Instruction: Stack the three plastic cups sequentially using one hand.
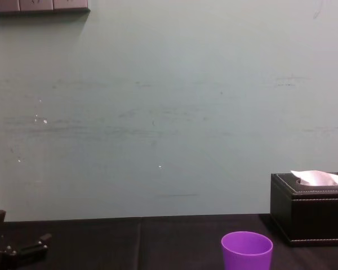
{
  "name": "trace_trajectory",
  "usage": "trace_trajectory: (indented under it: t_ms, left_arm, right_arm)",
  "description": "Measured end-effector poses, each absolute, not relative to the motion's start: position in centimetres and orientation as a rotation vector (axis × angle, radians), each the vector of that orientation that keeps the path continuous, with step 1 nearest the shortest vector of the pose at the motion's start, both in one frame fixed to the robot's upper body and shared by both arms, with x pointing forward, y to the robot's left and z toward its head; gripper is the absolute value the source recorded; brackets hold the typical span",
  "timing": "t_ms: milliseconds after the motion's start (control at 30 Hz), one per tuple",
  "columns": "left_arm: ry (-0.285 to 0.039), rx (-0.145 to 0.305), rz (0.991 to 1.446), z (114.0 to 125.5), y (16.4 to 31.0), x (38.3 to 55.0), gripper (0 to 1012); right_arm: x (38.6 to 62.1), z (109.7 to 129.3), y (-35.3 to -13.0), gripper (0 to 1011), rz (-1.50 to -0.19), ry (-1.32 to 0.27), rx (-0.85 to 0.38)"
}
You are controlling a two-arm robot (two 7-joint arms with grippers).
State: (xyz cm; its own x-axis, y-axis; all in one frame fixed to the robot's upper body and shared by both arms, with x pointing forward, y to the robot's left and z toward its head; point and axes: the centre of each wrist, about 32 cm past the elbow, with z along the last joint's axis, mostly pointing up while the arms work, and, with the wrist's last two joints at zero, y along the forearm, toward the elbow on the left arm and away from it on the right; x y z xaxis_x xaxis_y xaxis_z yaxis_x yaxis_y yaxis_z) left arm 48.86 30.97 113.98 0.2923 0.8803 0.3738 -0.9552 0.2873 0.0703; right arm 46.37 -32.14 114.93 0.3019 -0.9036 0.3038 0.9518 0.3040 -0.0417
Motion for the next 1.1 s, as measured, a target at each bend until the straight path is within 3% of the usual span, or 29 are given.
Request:
trace_trajectory:
  t_ms: [667, 1100]
  left_arm:
    - [-0.285, 0.304, 1.248, 114.0, 31.0, 48.9, 1011]
    - [-0.285, 0.304, 1.248, 114.0, 31.0, 48.9, 1011]
  right_arm:
    - [43.0, 115.7, -34.5, 1004, -1.249, -0.159, -0.225]
    - [40.0, 116.9, -37.1, 1004, -1.131, -0.103, -0.259]
